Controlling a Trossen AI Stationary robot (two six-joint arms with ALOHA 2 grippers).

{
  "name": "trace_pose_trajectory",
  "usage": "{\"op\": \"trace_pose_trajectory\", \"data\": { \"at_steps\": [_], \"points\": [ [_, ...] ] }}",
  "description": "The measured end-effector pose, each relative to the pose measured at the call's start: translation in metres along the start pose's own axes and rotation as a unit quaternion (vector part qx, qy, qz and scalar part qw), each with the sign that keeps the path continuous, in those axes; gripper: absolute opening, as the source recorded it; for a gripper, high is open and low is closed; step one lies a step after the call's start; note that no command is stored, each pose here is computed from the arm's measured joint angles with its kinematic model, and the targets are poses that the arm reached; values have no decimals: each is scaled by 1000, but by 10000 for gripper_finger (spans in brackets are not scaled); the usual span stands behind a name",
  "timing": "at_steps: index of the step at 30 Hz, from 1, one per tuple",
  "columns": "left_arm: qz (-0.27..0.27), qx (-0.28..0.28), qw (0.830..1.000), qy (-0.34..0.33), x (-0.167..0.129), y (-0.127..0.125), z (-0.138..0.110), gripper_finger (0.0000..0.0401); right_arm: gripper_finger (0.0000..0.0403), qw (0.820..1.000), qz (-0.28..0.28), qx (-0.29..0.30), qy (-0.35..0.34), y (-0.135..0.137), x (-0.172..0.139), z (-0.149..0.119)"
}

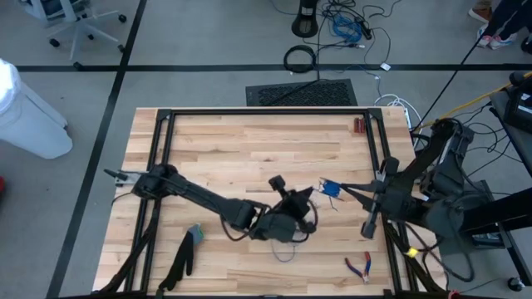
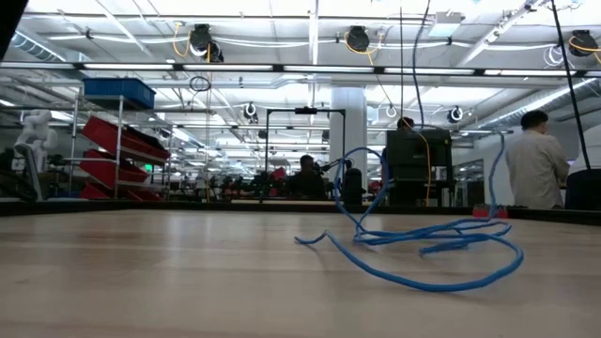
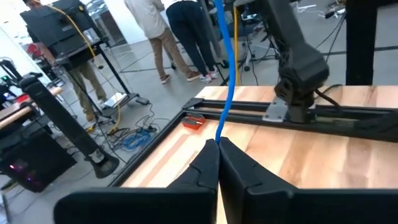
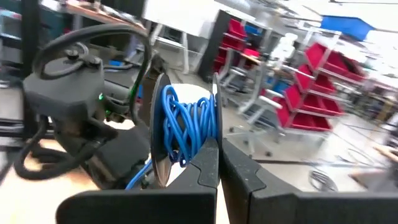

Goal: Coil cords
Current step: Coil the blue wire onto the black spool

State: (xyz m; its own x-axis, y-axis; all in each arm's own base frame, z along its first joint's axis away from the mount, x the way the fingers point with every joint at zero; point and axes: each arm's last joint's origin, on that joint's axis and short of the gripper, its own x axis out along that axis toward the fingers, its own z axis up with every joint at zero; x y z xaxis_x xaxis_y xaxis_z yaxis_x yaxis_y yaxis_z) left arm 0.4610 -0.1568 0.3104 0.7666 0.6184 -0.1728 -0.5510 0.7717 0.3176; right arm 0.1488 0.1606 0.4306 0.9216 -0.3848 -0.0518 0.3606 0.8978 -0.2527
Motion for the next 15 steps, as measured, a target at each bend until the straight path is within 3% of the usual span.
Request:
{"op": "trace_pose_trajectory", "data": {
  "at_steps": [6, 15],
  "points": [
    [-26, -38, 999, -1, 15, 8, 1, 2, 0, 999, -44, -6, 11, 0, 15, -3],
    [-57, -75, 995, -43, 12, 5, 13, 1, 0, 995, -96, -23, 34, 9, 46, -12]
  ]
}}
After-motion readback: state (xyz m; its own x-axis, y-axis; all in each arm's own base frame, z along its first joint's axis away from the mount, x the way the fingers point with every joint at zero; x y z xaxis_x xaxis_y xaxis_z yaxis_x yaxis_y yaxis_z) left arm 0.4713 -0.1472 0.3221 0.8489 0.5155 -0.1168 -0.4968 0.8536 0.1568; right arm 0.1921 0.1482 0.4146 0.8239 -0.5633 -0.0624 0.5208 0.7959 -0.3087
